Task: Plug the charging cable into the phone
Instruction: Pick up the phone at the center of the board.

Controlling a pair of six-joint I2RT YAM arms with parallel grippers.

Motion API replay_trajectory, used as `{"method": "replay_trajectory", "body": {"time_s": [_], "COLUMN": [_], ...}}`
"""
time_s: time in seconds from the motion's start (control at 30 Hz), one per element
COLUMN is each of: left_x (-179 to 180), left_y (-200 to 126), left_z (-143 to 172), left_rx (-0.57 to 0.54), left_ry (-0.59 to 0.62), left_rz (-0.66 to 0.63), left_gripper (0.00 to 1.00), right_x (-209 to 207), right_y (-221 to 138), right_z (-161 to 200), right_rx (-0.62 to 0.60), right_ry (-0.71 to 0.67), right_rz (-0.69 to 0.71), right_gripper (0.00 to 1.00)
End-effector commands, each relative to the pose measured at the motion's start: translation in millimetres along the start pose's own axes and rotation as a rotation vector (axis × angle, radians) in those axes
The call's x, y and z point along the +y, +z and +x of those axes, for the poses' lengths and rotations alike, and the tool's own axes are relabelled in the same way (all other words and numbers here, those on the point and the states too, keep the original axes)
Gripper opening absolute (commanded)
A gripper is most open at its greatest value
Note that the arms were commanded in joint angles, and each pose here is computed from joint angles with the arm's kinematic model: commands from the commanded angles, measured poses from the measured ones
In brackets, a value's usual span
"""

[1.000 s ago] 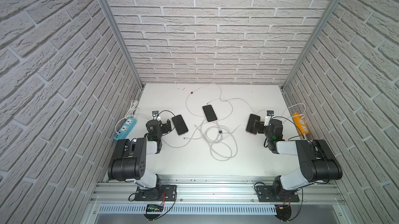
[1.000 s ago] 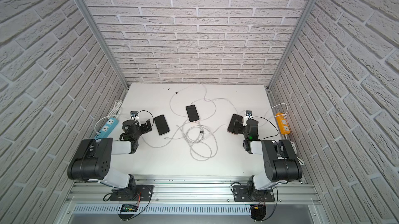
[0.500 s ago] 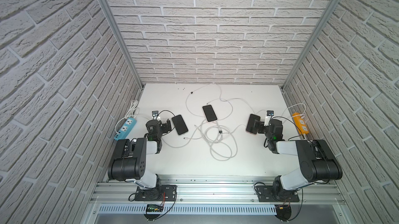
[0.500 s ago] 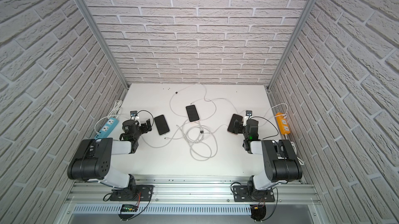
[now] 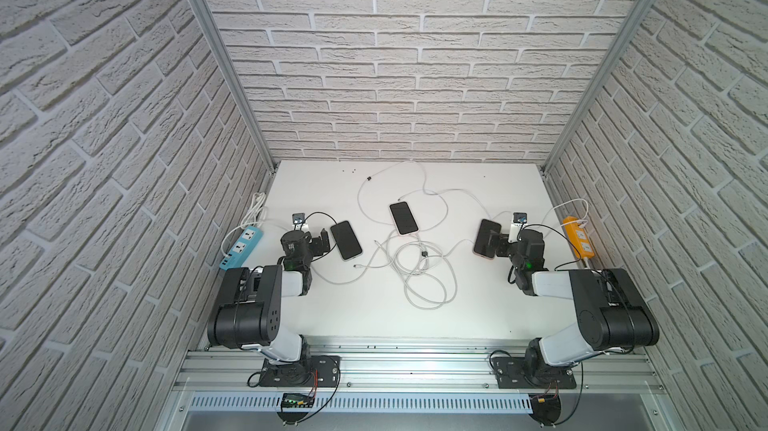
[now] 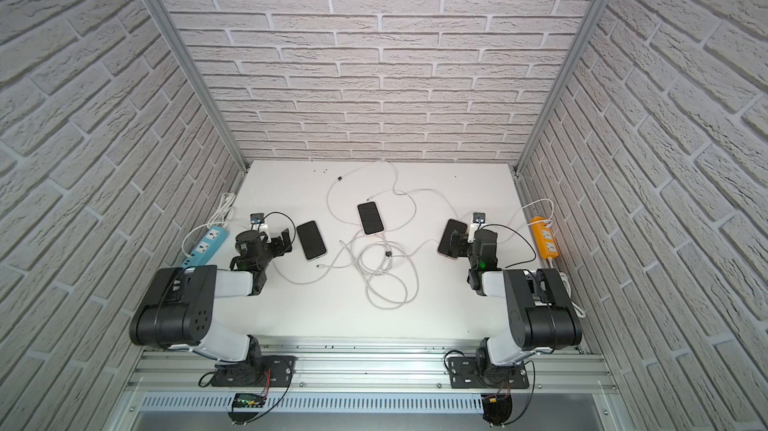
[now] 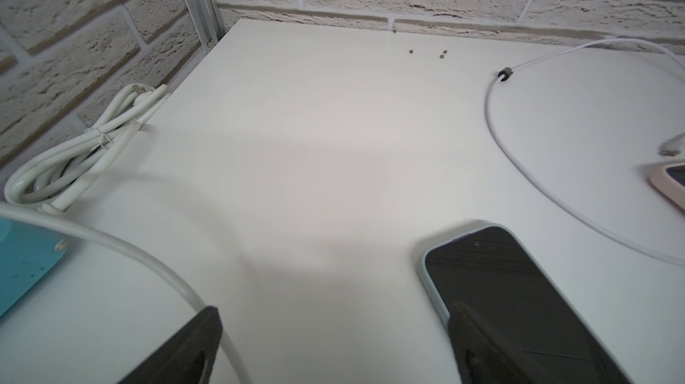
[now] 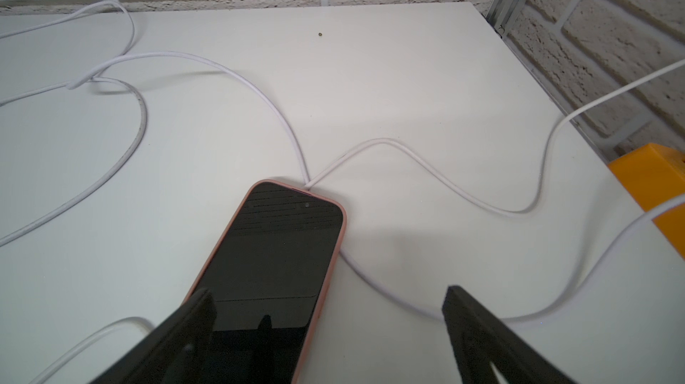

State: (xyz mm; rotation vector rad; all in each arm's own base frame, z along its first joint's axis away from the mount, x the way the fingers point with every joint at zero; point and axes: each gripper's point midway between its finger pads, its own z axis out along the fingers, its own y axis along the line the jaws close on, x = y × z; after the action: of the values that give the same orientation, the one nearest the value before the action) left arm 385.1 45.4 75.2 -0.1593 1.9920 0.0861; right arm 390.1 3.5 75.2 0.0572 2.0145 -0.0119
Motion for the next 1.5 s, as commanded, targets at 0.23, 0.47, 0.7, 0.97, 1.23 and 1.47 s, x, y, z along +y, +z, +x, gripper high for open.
{"method": "replay_trajectory", "body": {"time_s": [0.23,0.47,0.7,0.97,1.23,1.47], "left_x": [4,22,40,28,0,-34], "left_y": [2,-28,-96,-105,-121,-96], "left_z": [-16,-26,-88,-54,-20,-13], "left_rx": [-0.059,-0.192,-0.176,0.157,0.622,0.759], "left_ry": [-0.031,-0.048,-0.291,-0.724,-0.694,-0.571], "left_rz": [-0.002,-0.180,-0.412,-0.175,-0.182,-0.176], "left_gripper": [0.99,0.99,0.98,0.99,0.94,0.90], "right_x": [-1,-1,23,202,352,416], "right_y": [3,1,-16,-109,-191,-186], "right_z": [-20,-23,-64,-90,-21,29], "right_rx": [-0.063,-0.070,0.154,0.326,0.487,0.621], "right_ry": [0.008,0.010,0.130,-0.182,-0.608,-0.747], "right_rz": [-0.006,-0.011,-0.116,-0.647,-0.990,-0.967], "right_gripper": [0.99,0.99,0.89,0.71,0.67,0.58]}}
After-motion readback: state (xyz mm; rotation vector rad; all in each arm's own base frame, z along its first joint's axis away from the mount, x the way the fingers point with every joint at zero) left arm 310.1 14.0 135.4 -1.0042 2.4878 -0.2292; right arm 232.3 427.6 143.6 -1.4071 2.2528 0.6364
